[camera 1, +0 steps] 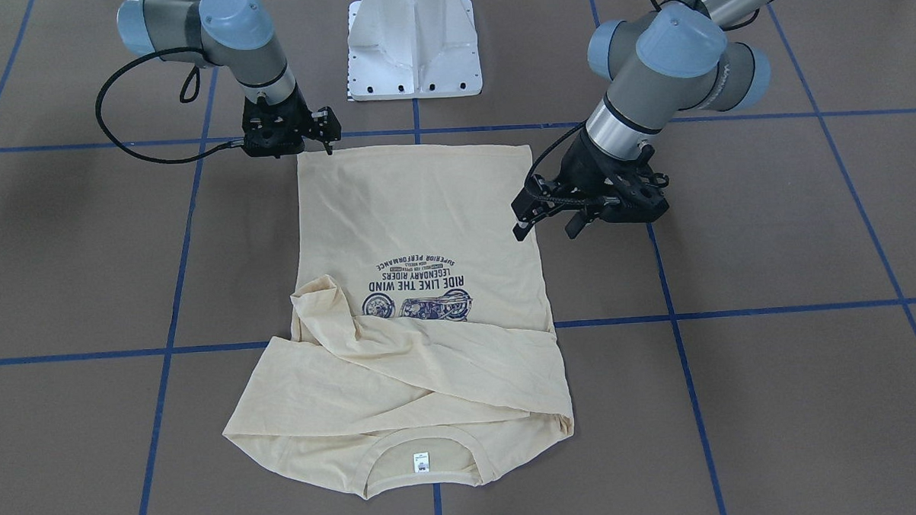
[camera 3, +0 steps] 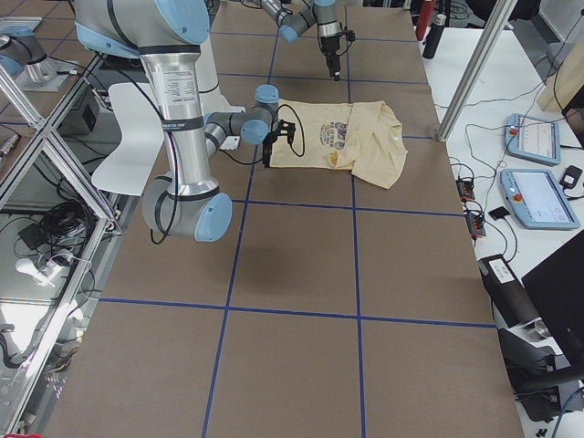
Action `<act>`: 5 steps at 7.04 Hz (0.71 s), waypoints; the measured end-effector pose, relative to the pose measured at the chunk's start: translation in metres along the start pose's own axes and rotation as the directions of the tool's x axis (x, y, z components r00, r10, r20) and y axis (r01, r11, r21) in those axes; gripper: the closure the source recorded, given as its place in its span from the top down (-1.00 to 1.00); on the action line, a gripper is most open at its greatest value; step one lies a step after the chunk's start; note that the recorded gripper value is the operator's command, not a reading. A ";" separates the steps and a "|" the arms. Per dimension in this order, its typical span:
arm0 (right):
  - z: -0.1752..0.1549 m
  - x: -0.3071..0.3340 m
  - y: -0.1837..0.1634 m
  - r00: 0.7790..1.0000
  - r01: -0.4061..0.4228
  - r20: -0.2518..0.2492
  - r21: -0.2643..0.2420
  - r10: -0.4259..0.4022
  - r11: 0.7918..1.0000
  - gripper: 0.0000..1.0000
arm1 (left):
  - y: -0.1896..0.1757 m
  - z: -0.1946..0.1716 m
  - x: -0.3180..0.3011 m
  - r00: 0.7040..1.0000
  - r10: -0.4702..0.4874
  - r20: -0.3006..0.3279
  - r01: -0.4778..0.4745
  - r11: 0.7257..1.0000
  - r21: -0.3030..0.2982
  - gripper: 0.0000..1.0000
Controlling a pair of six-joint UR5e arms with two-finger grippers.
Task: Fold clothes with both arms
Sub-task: 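Grasp the other hem corner with the left gripper while the right holds its corner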
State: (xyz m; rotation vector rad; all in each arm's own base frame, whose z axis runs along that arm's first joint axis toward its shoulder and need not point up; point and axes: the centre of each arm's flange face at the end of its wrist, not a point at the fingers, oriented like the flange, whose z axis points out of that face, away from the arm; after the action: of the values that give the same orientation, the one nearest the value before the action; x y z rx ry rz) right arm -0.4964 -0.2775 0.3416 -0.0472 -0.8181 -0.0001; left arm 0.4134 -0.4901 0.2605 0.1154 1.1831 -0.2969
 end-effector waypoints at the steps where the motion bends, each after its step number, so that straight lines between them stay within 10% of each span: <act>1: 0.001 0.000 0.000 1.000 -0.001 -0.002 -0.003 0.001 1.000 0.66 | 0.000 0.000 0.000 1.000 0.000 0.000 0.000 1.000 -0.001 1.00; 5: 0.006 0.002 0.001 1.000 -0.003 -0.009 -0.018 0.003 1.000 0.66 | 0.001 0.001 -0.001 1.000 0.000 0.002 0.000 1.000 -0.001 1.00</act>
State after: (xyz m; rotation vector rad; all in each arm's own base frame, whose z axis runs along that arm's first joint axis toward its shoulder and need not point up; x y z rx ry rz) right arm -0.4997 -0.2766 0.3468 -0.0653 -0.8089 -0.0047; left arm 0.4148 -0.4894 0.2614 0.1140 1.1813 -0.2966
